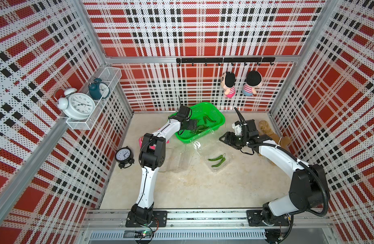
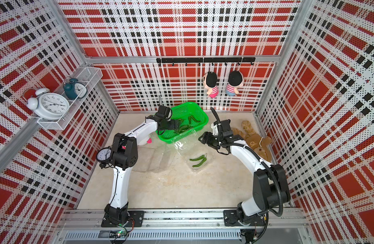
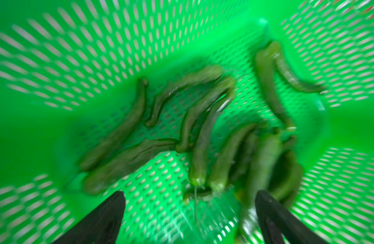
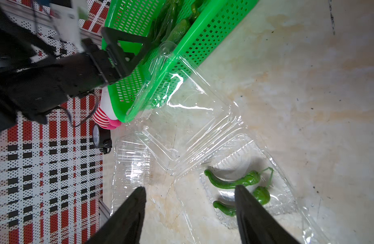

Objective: Take small green peppers out of containers
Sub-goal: Place the green pepper in the basket, then pick up the green pepper from the packing box.

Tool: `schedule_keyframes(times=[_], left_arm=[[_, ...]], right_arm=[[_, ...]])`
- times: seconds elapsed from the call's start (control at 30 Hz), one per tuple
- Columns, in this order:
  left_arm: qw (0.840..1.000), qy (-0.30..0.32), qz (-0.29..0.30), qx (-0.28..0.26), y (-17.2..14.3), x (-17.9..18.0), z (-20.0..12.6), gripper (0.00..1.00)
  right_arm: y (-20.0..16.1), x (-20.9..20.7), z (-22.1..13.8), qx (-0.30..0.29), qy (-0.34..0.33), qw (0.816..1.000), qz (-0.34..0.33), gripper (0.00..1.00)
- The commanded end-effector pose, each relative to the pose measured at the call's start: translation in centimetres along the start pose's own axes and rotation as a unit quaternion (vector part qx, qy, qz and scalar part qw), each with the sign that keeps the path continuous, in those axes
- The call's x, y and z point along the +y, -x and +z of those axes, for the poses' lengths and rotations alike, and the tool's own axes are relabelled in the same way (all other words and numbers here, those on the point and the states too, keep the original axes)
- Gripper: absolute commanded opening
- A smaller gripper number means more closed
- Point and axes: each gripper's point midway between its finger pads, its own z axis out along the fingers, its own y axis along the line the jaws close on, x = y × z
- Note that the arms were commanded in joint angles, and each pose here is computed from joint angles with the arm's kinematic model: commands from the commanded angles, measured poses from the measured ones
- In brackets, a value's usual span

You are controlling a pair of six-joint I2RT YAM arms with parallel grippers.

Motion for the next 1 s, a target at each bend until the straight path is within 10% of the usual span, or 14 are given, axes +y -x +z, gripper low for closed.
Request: schedule_keyframes(times=[0.0, 0.57, 0.97], left_arm=[[0.996, 0.002, 0.059, -0.067, 4.1, -5.1, -8.7, 0.98], [0.946, -0.091, 0.295, 0.098, -17.2, -17.5, -13.8, 0.72], [0.941, -0.132, 0.289, 0.117, -21.8, -18.4, -9.0, 0.61]], right_arm=[[0.8, 0.9, -0.5, -0.019, 0.015, 1.0, -0.01, 0.7], [0.1, -1.9, -2.4, -0.06, 0.007, 0.998, 0.015, 0.7], [-2.4, -4.0, -4.7, -0.072, -0.024, 0.996, 0.041, 0.7]])
